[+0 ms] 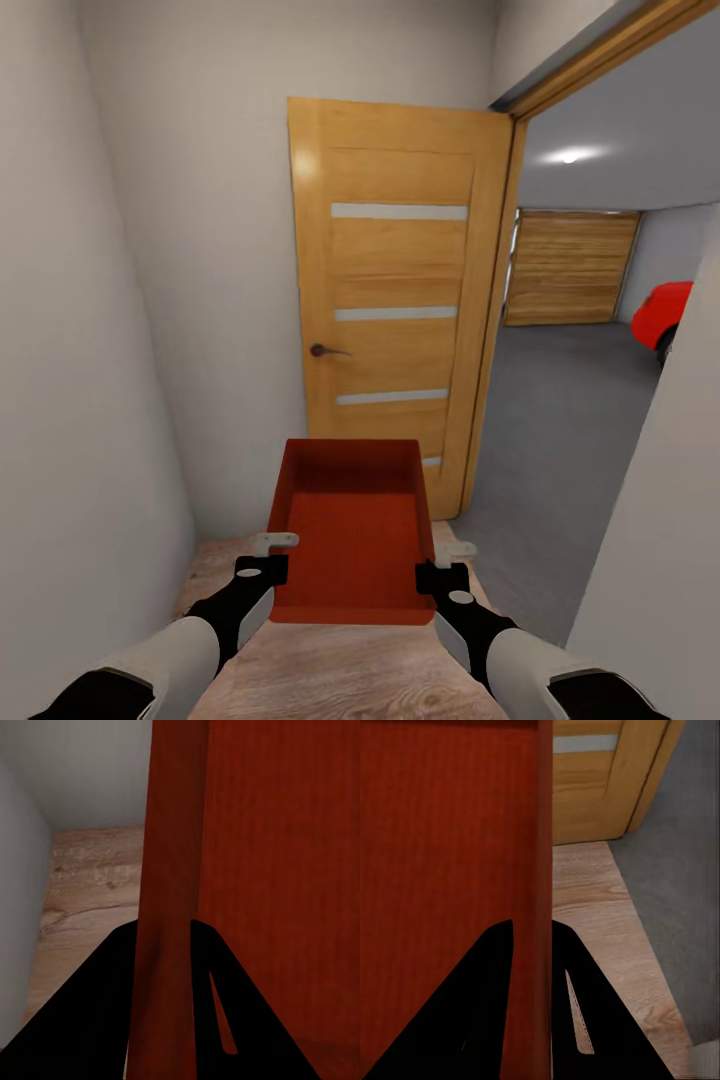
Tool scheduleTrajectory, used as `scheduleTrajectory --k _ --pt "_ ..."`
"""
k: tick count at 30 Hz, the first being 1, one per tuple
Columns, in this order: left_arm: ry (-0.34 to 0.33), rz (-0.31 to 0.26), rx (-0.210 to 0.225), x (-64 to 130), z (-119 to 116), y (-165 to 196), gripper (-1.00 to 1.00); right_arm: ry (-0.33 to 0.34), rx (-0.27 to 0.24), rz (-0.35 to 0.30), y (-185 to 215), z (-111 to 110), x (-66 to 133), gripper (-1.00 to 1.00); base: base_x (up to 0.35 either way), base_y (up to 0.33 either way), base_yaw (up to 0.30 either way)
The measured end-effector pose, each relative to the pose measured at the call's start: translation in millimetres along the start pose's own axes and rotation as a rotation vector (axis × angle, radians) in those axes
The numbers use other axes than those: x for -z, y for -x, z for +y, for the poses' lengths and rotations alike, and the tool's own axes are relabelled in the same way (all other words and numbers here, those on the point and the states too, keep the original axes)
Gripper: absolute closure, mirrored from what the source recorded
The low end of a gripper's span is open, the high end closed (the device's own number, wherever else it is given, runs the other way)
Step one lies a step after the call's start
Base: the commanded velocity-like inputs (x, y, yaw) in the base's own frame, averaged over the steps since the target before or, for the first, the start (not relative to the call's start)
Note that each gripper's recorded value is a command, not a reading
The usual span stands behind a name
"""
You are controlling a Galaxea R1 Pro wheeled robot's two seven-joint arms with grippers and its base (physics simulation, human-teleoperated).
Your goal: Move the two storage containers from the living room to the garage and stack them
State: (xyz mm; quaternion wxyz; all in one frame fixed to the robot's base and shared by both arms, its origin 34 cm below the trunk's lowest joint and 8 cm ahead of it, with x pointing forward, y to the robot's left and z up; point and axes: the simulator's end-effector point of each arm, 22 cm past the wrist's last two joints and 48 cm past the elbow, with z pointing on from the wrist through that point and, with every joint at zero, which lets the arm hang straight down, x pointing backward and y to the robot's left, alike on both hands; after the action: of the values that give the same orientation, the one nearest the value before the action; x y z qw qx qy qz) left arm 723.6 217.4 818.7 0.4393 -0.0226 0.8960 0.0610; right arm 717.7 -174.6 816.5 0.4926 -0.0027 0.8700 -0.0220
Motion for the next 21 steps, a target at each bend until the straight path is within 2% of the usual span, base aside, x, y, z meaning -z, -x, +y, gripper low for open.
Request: scheduleTrajectory --k 21 --pt "0.001 -0.002 0.0 0.3 -0.8 0.9 1.0 0.001 0.0 -0.002 0.8 -0.8 -0.3 1.0 0.0 0.0 -0.284"
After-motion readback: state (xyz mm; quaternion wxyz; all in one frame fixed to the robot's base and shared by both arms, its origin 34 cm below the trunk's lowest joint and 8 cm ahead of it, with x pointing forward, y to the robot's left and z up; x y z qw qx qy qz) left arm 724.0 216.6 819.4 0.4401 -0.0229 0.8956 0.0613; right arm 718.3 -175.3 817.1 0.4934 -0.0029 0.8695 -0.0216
